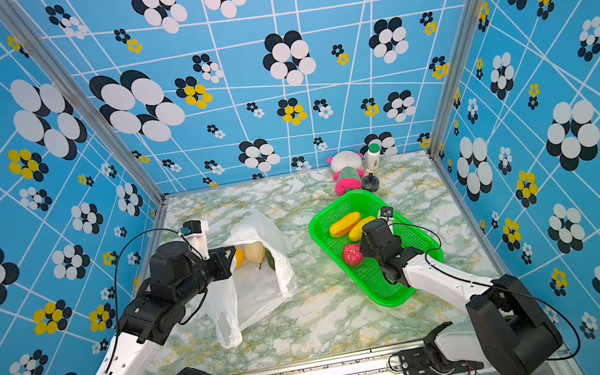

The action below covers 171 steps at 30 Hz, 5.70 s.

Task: Untie the knot of the plastic bag and take out the fruit
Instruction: 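Lower the pale pear into the green basket and open the right gripper, then move the right gripper back into the bag held open by the left gripper, then lower the right gripper onto the yellow pepper and close on it, then lift the yellow pepper out of the bag into the green basket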

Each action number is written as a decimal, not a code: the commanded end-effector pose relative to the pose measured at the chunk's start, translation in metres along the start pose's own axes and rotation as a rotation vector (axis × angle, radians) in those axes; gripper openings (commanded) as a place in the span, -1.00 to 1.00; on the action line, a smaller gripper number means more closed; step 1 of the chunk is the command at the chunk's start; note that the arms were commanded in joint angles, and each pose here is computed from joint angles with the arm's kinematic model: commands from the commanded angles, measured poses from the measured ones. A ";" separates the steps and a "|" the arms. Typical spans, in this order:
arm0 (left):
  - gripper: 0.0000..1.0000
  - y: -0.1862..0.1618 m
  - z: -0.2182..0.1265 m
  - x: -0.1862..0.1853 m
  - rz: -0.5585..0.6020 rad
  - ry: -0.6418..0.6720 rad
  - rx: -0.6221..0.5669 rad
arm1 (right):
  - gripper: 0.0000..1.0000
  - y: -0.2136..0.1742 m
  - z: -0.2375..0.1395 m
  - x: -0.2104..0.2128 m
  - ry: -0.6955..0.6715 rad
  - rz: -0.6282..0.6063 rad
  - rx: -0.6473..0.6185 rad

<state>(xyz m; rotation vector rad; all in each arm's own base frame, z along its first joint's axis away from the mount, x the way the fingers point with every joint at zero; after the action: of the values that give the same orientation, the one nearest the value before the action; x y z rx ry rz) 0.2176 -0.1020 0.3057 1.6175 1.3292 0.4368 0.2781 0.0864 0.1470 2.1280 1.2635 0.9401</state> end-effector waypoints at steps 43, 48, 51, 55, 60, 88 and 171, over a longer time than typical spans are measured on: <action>-1.00 0.011 0.002 -0.003 0.011 -0.012 -0.016 | 0.15 -0.115 -0.219 0.156 1.239 -0.676 -0.115; -1.00 0.014 -0.002 -0.003 0.022 0.001 -0.018 | -0.03 -0.158 -0.194 0.199 1.190 -0.701 -0.002; -1.00 0.012 -0.001 -0.003 0.023 -0.005 -0.021 | -0.12 -0.178 -0.178 0.217 1.105 -0.715 0.038; -1.00 0.015 -0.004 -0.004 0.027 -0.001 -0.021 | -0.22 -0.192 -0.172 0.225 1.084 -0.720 0.055; -1.00 0.018 -0.007 -0.005 0.031 -0.002 -0.034 | -0.26 -0.217 -0.173 0.230 1.068 -0.776 0.048; -1.00 0.015 -0.025 -0.023 -0.022 -0.095 -0.066 | -0.35 -0.192 -0.091 0.222 0.752 -0.532 0.002; -1.00 0.007 -0.009 -0.010 0.097 0.092 -0.016 | -0.37 -0.158 -0.084 0.249 0.887 -0.451 -0.044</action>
<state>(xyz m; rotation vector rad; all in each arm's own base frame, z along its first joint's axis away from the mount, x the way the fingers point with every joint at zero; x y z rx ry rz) 0.2099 -0.1094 0.3196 1.6778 1.3187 0.5652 0.2225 0.3889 0.1471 1.2940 1.9991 1.5506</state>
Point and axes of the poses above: each gripper's point midway between its finger pads, its own z axis out along the fingers, its own x axis along the line the jaws close on, y = z × x, the point moved 8 cm from there along -z, back along the fingers, and after that the axes turned 11 degrees about z, right-handed, at the moved point
